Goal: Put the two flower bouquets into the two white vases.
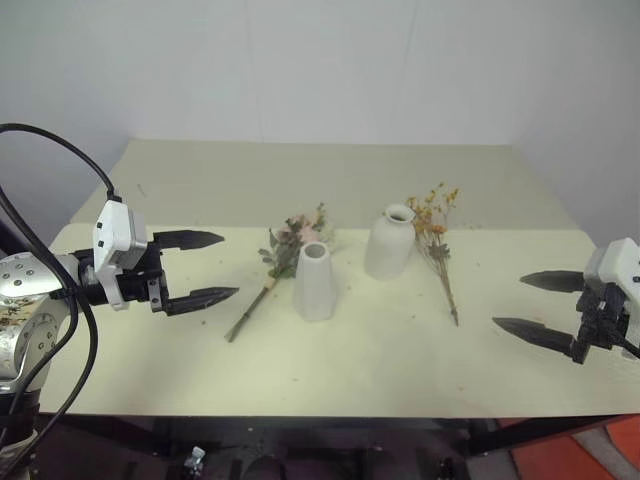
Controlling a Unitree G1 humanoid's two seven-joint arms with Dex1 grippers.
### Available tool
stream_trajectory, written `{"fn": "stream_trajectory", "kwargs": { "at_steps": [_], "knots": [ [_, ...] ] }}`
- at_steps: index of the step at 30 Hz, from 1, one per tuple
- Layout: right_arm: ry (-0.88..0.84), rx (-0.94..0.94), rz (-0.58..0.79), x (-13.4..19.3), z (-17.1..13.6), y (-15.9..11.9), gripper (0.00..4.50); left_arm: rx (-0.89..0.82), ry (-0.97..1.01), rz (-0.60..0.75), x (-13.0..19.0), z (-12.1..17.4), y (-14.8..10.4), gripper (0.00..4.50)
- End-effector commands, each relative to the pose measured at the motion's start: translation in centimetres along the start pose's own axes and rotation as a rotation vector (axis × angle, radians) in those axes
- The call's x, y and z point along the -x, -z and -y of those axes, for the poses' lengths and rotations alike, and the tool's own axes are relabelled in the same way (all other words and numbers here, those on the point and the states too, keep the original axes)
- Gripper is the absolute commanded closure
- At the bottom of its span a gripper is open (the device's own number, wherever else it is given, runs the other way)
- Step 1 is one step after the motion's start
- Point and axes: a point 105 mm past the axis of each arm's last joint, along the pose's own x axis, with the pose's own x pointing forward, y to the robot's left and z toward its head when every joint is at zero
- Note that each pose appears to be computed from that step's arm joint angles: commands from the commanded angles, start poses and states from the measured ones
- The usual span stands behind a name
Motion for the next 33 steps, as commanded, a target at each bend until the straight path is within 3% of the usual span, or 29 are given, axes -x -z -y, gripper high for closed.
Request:
{"fn": "stream_trajectory", "kwargs": {
  "at_steps": [1, 12, 17, 24, 30, 33],
  "knots": [
    [0.019, 0.045, 0.016, 0.5, 0.6, -0.9, 0.04, -0.049, 0.009, 0.041, 0.1, -0.1, -1.4, 0.00],
    [0.027, 0.050, -0.010, 0.8, 0.2, -0.4, 0.04, -0.030, 0.015, 0.036, -0.2, -0.1, -0.6, 0.00],
    [0.131, -0.012, 0.006, 0.6, 1.3, -0.8, 0.04, -0.062, 0.007, 0.065, -0.6, -0.9, -1.2, 0.00],
    [0.235, -0.099, -0.085, -2.7, 3.6, -0.4, 0.04, -0.139, 0.100, 0.117, -4.1, -2.8, -3.0, 0.00],
    [0.351, -0.386, -0.133, -7.4, 7.4, 1.4, 0.04, -0.165, 0.206, 0.180, -7.3, -3.8, -5.1, 0.00],
    [0.402, -0.424, -0.163, -9.0, 9.0, 1.4, 0.04, -0.201, 0.246, 0.193, -8.5, -3.8, -5.7, 0.00]
  ]
}}
